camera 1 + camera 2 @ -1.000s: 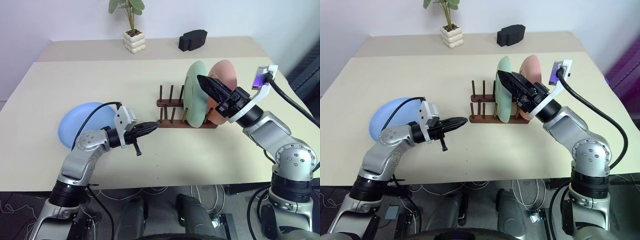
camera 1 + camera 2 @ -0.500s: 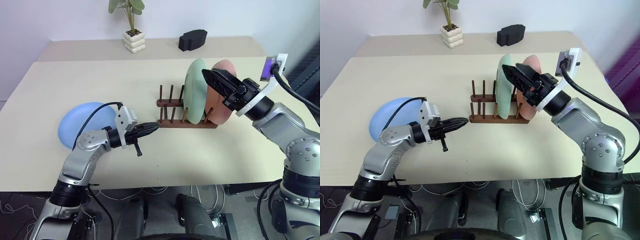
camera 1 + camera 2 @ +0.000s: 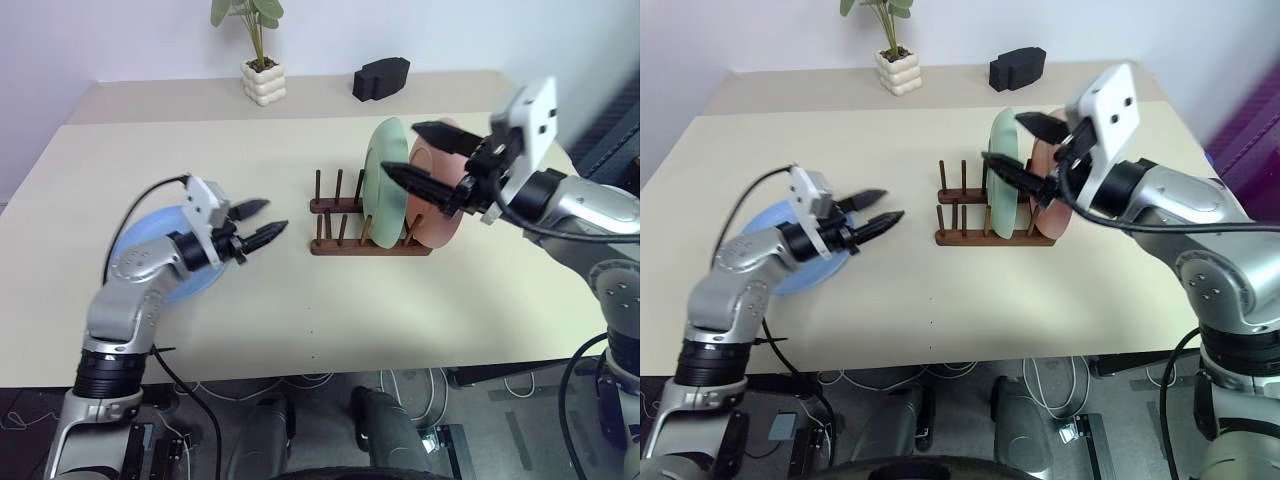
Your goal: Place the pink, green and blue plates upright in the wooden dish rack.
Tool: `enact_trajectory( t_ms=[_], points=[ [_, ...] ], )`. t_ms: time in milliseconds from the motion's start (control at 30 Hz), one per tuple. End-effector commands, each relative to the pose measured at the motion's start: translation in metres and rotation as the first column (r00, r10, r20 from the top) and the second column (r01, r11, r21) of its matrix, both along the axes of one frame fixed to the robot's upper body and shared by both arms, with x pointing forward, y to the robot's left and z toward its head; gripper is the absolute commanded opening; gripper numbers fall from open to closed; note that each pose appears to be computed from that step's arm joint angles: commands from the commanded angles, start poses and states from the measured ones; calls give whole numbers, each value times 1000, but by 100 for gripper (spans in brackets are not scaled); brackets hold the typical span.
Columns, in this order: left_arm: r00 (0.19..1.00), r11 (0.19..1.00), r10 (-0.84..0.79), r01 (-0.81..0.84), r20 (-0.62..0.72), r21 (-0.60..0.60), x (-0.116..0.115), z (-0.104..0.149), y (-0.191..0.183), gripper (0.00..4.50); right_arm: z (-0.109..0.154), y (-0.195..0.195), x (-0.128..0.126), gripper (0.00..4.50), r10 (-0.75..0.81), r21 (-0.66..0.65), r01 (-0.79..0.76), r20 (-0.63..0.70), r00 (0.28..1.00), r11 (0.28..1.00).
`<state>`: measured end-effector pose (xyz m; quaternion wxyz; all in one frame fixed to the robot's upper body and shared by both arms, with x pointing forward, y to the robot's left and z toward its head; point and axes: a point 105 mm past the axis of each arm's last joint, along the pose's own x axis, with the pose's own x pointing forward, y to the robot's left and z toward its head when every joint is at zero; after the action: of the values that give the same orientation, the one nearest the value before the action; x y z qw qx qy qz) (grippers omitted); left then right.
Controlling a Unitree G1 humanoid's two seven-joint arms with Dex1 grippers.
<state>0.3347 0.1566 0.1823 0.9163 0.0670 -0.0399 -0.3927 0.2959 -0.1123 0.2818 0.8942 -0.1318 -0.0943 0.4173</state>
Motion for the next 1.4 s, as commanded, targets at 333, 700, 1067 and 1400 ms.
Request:
enact_trajectory(
  t_ms=[333, 700, 1067, 1400],
  points=[
    [552, 565, 824, -817, -124, 117, 26, 5, 195, 444, 4, 25, 5, 342, 89, -148, -66, 154, 984, 987],
    [493, 611, 781, -732, -384, 301, 6, -51, 183, 444, -2, 28, 5, 342, 104, -175, -75, 164, 981, 982],
    [508, 618, 779, -723, -367, 310, 8, -58, 178, 96, -10, 29, 5, 342, 103, -201, -70, 161, 982, 977],
    [704, 717, 680, -697, -205, -18, 42, 9, 127, 2, -17, 34, 11, 342, 96, -275, -41, 189, 977, 960]
  ],
)
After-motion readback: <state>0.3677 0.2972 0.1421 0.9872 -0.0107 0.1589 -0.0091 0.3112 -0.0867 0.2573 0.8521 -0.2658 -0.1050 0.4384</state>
